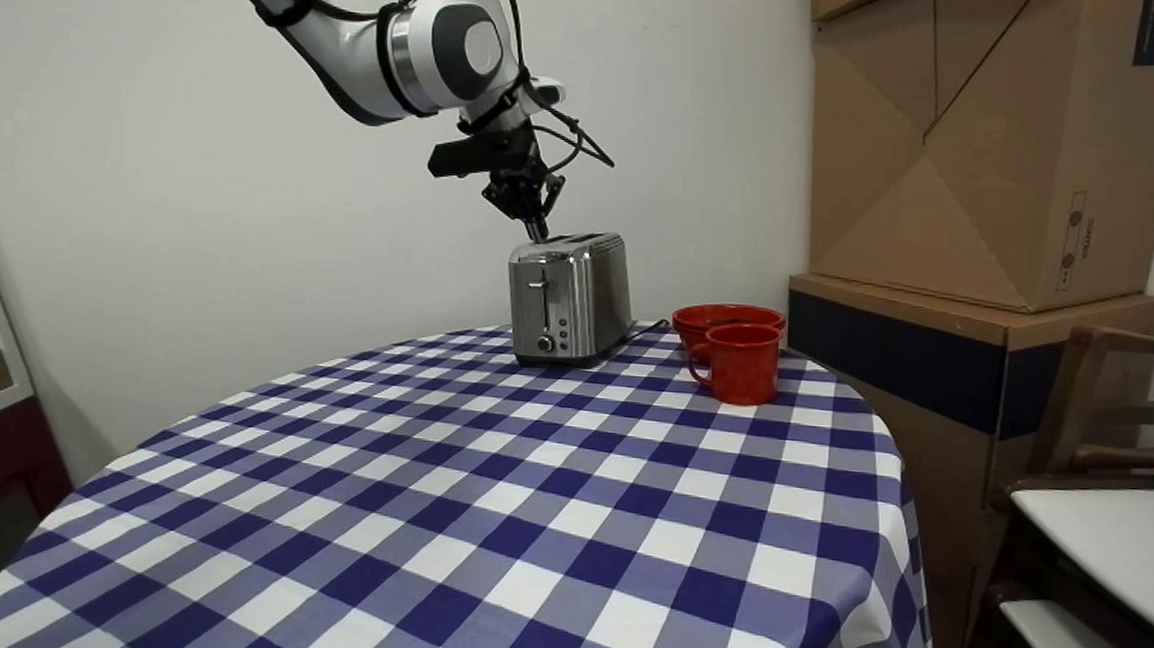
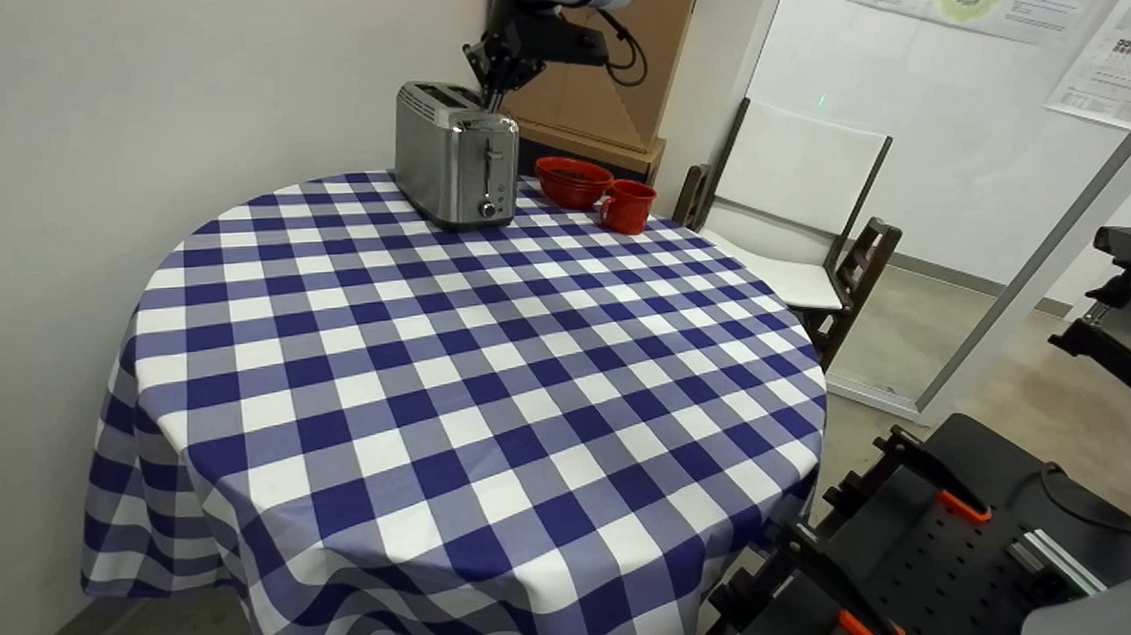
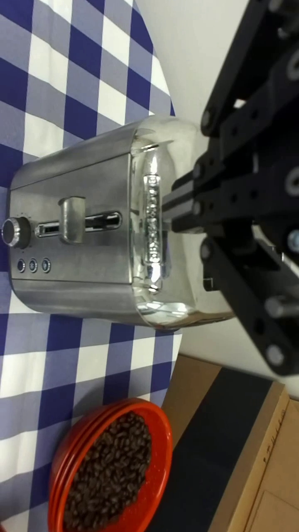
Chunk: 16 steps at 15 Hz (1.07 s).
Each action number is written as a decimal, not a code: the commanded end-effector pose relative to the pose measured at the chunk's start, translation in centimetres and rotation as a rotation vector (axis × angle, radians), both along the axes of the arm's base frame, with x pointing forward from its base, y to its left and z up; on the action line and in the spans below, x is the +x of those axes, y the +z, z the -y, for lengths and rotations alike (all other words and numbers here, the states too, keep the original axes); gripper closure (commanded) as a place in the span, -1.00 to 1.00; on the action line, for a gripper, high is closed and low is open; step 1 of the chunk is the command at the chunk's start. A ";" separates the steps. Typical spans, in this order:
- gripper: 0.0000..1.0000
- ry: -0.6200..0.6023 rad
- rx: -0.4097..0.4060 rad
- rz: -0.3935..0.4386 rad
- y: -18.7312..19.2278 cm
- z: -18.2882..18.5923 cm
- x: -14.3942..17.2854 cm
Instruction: Push the lever on the toaster downwards
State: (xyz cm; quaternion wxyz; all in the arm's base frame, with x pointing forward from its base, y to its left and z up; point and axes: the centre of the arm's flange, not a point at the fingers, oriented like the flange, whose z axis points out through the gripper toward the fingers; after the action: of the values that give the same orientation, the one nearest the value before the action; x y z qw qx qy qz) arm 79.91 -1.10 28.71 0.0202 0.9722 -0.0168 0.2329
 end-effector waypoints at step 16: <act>0.99 0.011 -0.029 -0.116 -4.6 -0.2 1.9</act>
State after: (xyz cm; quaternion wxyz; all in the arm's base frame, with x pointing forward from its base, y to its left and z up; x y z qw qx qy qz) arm 80.54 -0.88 26.79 0.0244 0.9817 -0.0137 0.1885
